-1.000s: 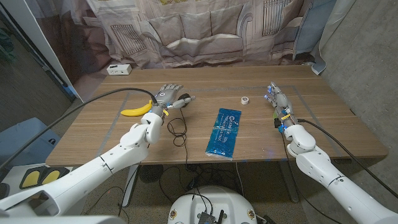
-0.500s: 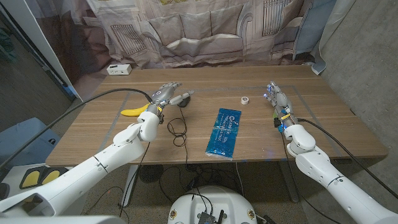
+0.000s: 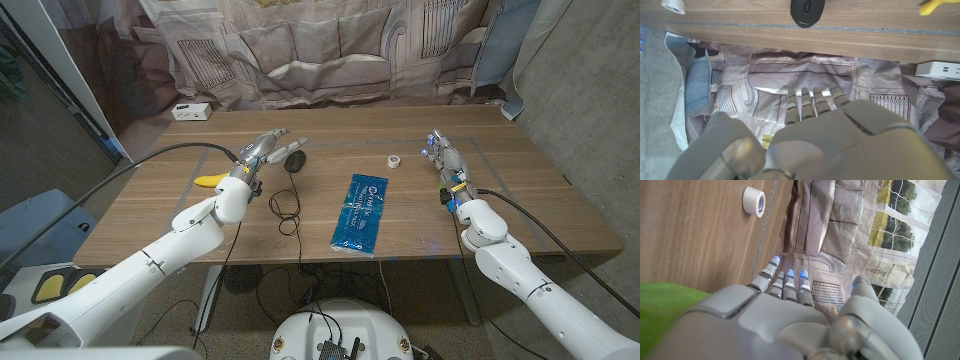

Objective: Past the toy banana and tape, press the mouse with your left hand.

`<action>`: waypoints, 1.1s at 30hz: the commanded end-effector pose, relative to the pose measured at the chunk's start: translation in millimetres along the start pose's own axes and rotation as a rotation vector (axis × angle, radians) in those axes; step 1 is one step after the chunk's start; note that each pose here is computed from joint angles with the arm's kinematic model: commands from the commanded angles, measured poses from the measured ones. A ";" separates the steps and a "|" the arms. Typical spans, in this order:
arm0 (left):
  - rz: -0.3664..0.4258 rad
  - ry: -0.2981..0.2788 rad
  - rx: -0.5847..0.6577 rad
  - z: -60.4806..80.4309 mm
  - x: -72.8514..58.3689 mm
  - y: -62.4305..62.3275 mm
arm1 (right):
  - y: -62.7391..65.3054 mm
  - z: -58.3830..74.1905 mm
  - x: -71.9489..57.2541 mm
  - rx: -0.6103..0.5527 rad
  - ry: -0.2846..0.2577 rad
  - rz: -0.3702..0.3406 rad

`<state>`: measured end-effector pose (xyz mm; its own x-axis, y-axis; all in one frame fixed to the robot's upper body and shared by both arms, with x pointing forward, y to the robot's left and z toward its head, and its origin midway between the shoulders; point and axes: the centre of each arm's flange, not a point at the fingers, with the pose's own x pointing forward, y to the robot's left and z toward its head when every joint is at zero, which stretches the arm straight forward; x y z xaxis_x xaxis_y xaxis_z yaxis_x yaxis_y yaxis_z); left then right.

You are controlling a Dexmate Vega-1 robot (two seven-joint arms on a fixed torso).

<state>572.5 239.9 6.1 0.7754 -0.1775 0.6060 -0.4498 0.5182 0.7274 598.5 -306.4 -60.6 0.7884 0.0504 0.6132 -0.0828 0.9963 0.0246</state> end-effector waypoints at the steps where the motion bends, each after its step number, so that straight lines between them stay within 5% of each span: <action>1: -0.004 0.002 -0.137 -6.5 -2.5 10.3 | 2.7 3.5 -0.8 0.002 -0.021 0.011; 9: 0.014 -0.018 -0.242 -9.0 -5.3 16.7 | 3.5 6.9 -0.9 0.001 -0.038 0.015; 33: 0.084 -0.057 -0.575 -22.0 1.3 9.8 | -0.8 14.4 1.0 -0.031 -0.063 0.033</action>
<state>572.4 259.3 9.4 0.7381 -0.1678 0.6535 -0.2760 0.8087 0.5194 590.9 -306.2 -50.7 0.7554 0.0739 0.6511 -0.0912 0.9958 -0.0071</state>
